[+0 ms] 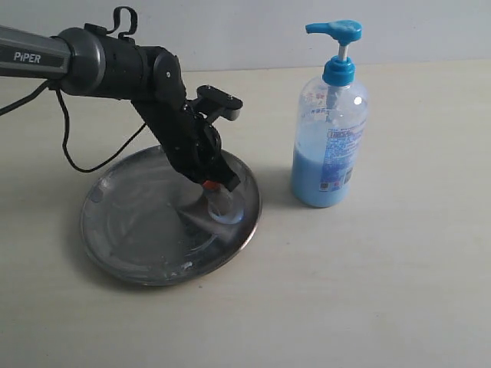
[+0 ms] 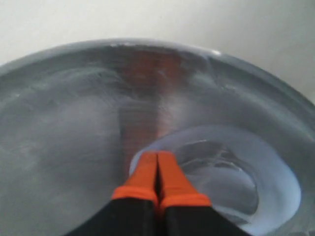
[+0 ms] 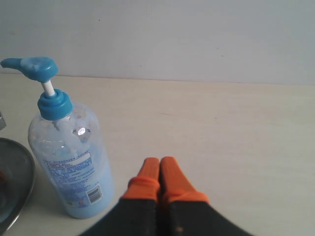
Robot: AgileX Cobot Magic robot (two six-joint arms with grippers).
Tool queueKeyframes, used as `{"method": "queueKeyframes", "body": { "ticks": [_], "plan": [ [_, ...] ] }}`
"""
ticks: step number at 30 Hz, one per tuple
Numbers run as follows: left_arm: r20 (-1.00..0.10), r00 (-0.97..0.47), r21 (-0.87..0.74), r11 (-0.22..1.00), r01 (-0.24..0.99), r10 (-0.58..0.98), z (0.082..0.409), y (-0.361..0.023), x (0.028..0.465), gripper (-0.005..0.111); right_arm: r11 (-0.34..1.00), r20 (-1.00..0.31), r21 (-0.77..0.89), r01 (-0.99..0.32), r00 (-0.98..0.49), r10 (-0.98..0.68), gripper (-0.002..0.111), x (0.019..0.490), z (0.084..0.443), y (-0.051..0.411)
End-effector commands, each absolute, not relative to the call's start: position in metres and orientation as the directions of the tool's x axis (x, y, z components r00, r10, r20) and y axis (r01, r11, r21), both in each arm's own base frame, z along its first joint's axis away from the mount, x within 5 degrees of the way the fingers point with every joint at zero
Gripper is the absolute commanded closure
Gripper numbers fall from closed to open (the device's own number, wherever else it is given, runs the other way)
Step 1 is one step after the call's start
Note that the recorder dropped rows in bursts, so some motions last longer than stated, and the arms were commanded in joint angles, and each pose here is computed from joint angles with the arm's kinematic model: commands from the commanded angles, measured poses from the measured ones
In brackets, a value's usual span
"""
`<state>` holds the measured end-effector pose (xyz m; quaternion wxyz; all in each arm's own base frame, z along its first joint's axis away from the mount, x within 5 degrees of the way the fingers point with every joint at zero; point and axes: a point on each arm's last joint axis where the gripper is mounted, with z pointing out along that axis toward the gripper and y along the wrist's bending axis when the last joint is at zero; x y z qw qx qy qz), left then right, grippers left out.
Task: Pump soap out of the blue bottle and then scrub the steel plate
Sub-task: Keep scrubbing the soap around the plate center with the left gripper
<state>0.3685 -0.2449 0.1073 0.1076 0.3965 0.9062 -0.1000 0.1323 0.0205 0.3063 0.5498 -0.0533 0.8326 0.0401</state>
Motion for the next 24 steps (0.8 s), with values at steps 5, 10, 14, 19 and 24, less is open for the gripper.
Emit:
{"method": "queueKeyframes", "body": {
  "ticks": [5,10,14,19,24],
  "plan": [
    [-0.191,-0.643,-0.12,0.632,0.765,0.742,0.099,-0.247,0.338,0.107,0.99,-0.927,0.009,-0.138,-0.373,-0.044,0.108,0.133,0.307,0.021],
    [-0.181,-0.62,-0.132,0.606,0.785,0.764,0.095,-0.259,0.32,0.107,0.99,-0.927,0.009,-0.138,-0.373,-0.044,0.108,0.133,0.307,0.021],
    [-0.213,-0.593,-0.145,0.575,0.805,0.776,0.098,-0.273,0.311,0.107,0.99,-0.927,0.009,-0.138,-0.373,-0.044,0.108,0.133,0.307,0.021],
    [-0.254,-0.591,-0.138,0.576,0.805,0.765,0.102,-0.279,0.31,0.107,0.99,-0.927,0.009,-0.138,-0.373,-0.044,0.108,0.133,0.307,0.021],
    [-0.292,-0.591,-0.121,0.583,0.803,0.752,0.102,-0.281,0.314,0.107,0.99,-0.927,0.009,-0.138,-0.373,-0.044,0.108,0.133,0.307,0.021]
  ]
}}
